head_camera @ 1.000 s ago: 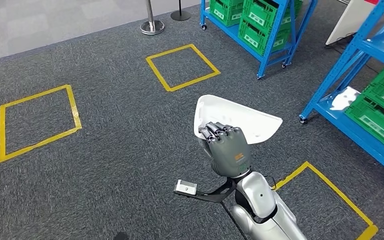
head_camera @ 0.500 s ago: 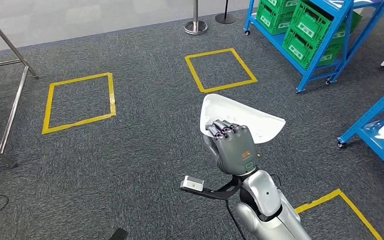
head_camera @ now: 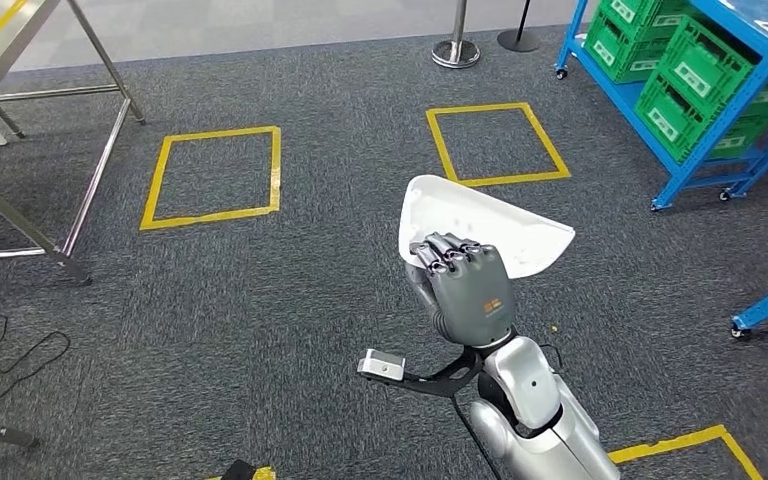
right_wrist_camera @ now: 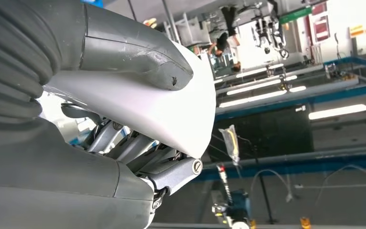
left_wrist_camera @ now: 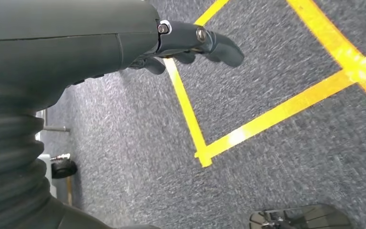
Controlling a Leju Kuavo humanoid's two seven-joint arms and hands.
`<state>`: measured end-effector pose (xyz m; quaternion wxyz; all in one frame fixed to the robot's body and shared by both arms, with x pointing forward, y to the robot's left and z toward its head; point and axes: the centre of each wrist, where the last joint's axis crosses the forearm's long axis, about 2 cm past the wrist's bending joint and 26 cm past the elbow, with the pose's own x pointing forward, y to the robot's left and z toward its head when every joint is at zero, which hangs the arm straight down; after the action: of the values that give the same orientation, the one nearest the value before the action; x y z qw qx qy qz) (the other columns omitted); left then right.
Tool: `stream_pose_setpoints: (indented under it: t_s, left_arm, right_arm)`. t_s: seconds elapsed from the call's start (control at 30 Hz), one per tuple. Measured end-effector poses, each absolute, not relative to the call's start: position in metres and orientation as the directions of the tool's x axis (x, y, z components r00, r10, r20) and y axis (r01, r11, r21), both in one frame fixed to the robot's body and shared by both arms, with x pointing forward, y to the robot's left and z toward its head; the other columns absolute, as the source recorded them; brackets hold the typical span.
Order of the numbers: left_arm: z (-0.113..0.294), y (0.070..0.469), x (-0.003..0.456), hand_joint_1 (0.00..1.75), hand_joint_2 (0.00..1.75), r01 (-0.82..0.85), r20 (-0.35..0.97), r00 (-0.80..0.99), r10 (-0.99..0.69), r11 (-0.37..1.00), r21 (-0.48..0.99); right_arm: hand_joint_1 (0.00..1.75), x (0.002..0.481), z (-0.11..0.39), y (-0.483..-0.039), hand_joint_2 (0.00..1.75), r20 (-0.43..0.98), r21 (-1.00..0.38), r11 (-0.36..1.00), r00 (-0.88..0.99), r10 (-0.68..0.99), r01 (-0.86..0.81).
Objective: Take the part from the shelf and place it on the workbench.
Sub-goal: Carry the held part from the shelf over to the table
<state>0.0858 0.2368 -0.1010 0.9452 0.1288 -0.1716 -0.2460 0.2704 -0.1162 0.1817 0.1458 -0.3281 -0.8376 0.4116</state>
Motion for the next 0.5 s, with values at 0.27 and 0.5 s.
stream_pose_setpoints:
  t_s: [0.27, 0.5]
  left_arm:
    - [-0.0995, 0.2335, 0.091, 0.0, 1.75, 0.418, 0.283, 0.811, -0.512, 0.846, 0.331]
    - [-0.099, 0.2305, 0.0919, 0.0, 1.75, 0.42, 0.272, 0.816, -0.51, 0.846, 0.327]
  right_arm:
    - [1.68, 0.2655, 0.1765, -0.1198, 1.75, -0.028, -0.794, 0.428, -0.731, 0.682, 0.43]
    - [1.68, 0.2665, 0.1766, -0.1213, 1.75, -0.033, -0.803, 0.414, -0.725, 0.688, 0.429]
